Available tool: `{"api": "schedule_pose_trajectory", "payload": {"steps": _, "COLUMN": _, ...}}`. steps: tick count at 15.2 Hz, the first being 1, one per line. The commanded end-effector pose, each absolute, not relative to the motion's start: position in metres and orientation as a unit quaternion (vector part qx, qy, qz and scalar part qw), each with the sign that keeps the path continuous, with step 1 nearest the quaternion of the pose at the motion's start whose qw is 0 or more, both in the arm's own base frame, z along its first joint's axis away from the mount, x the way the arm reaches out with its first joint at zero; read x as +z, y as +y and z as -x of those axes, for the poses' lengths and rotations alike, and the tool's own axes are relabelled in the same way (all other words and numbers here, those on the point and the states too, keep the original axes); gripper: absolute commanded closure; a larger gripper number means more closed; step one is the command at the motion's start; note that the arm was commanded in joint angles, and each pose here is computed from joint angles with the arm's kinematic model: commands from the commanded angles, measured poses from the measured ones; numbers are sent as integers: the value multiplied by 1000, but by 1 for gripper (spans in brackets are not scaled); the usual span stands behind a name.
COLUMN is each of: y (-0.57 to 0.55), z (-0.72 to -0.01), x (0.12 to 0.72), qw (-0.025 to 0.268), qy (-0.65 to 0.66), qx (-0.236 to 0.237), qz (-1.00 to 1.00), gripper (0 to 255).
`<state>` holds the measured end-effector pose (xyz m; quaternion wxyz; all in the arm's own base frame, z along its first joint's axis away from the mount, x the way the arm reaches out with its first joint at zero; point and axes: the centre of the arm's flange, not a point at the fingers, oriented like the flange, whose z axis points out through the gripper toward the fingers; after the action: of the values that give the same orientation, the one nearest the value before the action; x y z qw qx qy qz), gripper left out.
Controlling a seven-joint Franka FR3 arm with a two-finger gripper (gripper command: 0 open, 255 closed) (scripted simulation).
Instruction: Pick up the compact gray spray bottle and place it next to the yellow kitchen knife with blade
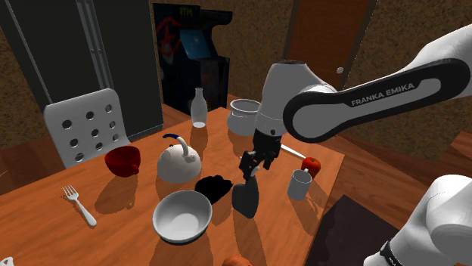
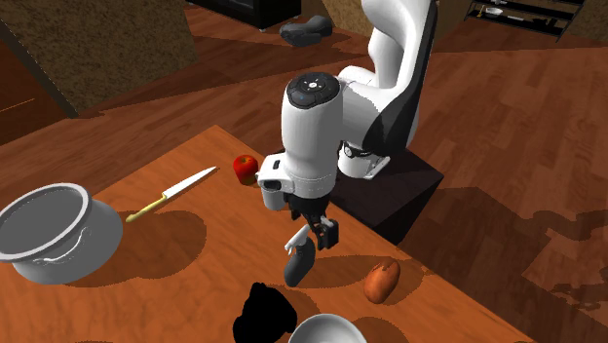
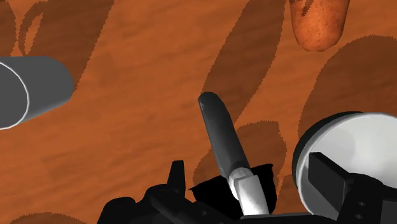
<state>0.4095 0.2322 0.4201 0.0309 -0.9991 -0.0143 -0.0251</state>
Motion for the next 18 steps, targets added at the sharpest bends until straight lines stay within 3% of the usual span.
{"api": "schedule_pose_trajectory", "payload": {"steps": 1, "y": 232, "z": -409, "x": 417, "qw": 31, "qy": -14, "qx": -25, "qz": 999, "gripper": 0}}
{"api": "schedule_pose_trajectory", "payload": {"steps": 7, "y": 232, "z": -409, "x": 417, "qw": 31, "qy": -14, "qx": -25, "qz": 999, "gripper": 0}}
{"api": "schedule_pose_trajectory", "payload": {"steps": 8, "y": 232, "z": -409, "x": 417, "qw": 31, "qy": -14, "qx": -25, "qz": 999, "gripper": 255}}
{"api": "schedule_pose_trajectory", "payload": {"steps": 18, "y": 232, "z": -409, "x": 423, "qw": 31, "qy": -14, "qx": -25, "qz": 999, "gripper": 255}}
